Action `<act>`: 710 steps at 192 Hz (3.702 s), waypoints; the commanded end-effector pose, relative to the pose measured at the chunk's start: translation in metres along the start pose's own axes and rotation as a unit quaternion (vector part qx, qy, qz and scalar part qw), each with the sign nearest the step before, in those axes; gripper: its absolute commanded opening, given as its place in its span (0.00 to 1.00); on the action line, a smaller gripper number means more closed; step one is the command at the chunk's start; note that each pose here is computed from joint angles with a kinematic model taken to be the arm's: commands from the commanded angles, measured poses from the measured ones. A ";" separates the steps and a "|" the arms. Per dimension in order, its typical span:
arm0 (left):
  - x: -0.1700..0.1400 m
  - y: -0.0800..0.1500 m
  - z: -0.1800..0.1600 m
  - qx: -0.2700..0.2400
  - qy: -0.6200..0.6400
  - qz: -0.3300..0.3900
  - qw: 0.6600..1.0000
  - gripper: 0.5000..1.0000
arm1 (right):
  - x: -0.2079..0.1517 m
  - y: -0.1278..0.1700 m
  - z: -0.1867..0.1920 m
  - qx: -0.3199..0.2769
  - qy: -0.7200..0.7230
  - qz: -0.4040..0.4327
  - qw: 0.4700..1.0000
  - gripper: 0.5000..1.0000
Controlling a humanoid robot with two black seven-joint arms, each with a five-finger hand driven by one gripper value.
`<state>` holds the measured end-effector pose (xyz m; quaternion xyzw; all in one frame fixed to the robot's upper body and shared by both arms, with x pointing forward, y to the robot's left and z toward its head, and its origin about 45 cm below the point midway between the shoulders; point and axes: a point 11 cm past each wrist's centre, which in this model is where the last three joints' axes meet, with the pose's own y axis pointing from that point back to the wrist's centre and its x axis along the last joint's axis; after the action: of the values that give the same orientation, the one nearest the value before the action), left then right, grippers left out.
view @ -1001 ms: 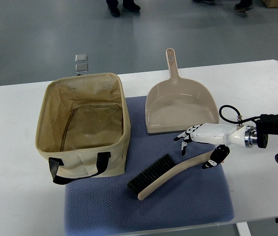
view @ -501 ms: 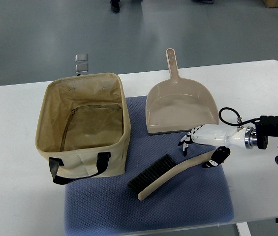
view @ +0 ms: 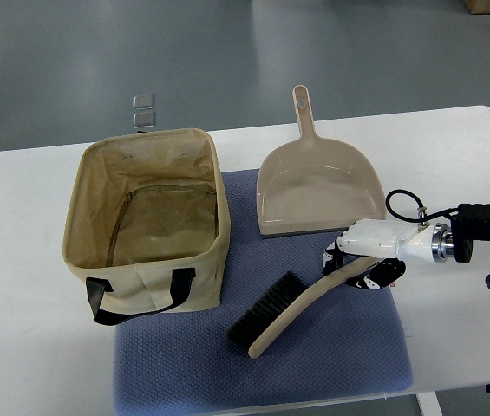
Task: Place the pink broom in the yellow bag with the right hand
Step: 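Close the right hand fingers around the brush handle, then lift the brush with the right hand and swing it over the bin, then lower the brush bristles-first into the beige fabric bin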
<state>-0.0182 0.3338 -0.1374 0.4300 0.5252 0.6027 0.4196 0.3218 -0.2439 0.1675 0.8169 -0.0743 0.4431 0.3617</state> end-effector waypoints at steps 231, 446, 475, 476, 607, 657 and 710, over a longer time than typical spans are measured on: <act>0.000 0.000 0.000 0.000 0.000 0.000 1.000 1.00 | 0.050 0.047 0.020 -0.001 0.002 0.061 0.998 0.00; 0.000 0.000 0.000 0.000 0.000 0.000 1.000 1.00 | 0.300 0.138 0.020 -0.083 0.063 0.200 0.974 0.00; 0.000 0.000 0.000 0.000 0.001 0.000 1.000 1.00 | 0.317 0.109 0.001 -0.056 0.070 0.199 0.976 0.00; 0.000 0.000 0.000 0.000 0.001 0.000 1.000 1.00 | 0.317 0.109 0.001 -0.056 0.070 0.199 0.976 0.00; 0.000 0.000 0.000 0.000 0.002 0.000 1.000 1.00 | 0.264 -0.057 -0.049 0.034 0.052 0.123 0.990 0.00; 0.000 0.000 0.000 0.000 0.002 0.000 1.000 1.00 | 0.226 -0.091 -0.058 0.049 0.037 0.107 0.992 0.00; 0.000 0.000 0.000 0.000 0.002 0.000 1.000 1.00 | 0.223 -0.094 -0.058 0.053 0.035 0.119 0.991 0.13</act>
<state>-0.0181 0.3340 -0.1374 0.4290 0.5256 0.6035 0.4188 0.4571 -0.0936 0.3111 0.8050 -0.1297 0.5124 0.2696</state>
